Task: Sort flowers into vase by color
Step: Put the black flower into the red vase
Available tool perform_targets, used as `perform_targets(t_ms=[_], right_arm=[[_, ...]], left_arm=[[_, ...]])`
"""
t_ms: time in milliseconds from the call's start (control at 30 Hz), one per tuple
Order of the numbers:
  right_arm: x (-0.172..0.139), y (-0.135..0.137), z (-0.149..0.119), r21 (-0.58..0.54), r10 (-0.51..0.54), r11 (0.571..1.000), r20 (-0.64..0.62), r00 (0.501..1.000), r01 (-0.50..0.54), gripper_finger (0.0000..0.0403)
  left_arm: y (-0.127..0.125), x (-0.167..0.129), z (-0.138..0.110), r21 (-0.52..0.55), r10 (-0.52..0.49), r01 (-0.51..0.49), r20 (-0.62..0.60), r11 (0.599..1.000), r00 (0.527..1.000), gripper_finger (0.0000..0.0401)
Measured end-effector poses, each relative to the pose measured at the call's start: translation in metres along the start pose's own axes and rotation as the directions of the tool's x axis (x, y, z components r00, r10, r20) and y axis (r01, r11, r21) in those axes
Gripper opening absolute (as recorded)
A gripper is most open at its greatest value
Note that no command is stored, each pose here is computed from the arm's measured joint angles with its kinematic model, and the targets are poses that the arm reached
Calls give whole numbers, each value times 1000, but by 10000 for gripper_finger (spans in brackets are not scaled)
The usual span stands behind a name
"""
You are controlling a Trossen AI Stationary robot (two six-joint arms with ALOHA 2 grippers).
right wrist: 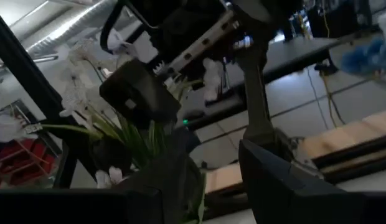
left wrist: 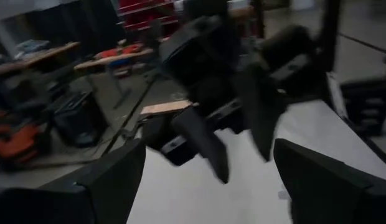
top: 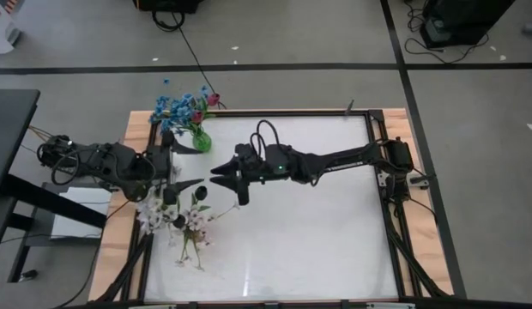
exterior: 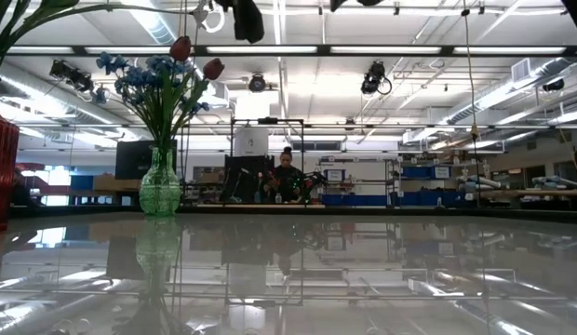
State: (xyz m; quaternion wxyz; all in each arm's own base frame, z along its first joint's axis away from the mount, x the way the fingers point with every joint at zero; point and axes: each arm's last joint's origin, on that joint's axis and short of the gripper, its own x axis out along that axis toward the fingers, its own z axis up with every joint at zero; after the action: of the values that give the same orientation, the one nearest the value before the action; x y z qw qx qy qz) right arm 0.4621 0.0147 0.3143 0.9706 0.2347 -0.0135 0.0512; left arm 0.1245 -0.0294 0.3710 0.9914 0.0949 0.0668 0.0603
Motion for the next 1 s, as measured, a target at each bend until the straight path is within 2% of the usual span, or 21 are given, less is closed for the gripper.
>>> perform_targets(t_ms=[200, 400, 467, 533, 667, 1000], right_arm=[[1, 15, -1, -67, 24, 997, 30, 999, -22, 157], [2, 24, -3, -157, 31, 987, 68, 997, -20, 156], [8, 25, -2, -189, 50, 982, 106, 993, -29, 156], [18, 24, -5, -211, 66, 976, 90, 994, -45, 156], [39, 21, -15, -213, 109, 972, 26, 994, -101, 156], [76, 19, -25, -192, 215, 959, 13, 977, -208, 155]], left_arm=[[4, -1, 1, -54, 123, -123, -7, 991, 992, 359], [4, -1, 2, -84, 139, -138, 3, 987, 990, 359], [4, -1, 2, -83, 138, -138, 3, 987, 990, 359], [4, -1, 2, -77, 138, -137, 2, 988, 990, 359], [4, 0, 1, -43, 138, -138, -2, 990, 990, 359], [4, 0, 1, -41, 146, -146, -5, 988, 989, 359]])
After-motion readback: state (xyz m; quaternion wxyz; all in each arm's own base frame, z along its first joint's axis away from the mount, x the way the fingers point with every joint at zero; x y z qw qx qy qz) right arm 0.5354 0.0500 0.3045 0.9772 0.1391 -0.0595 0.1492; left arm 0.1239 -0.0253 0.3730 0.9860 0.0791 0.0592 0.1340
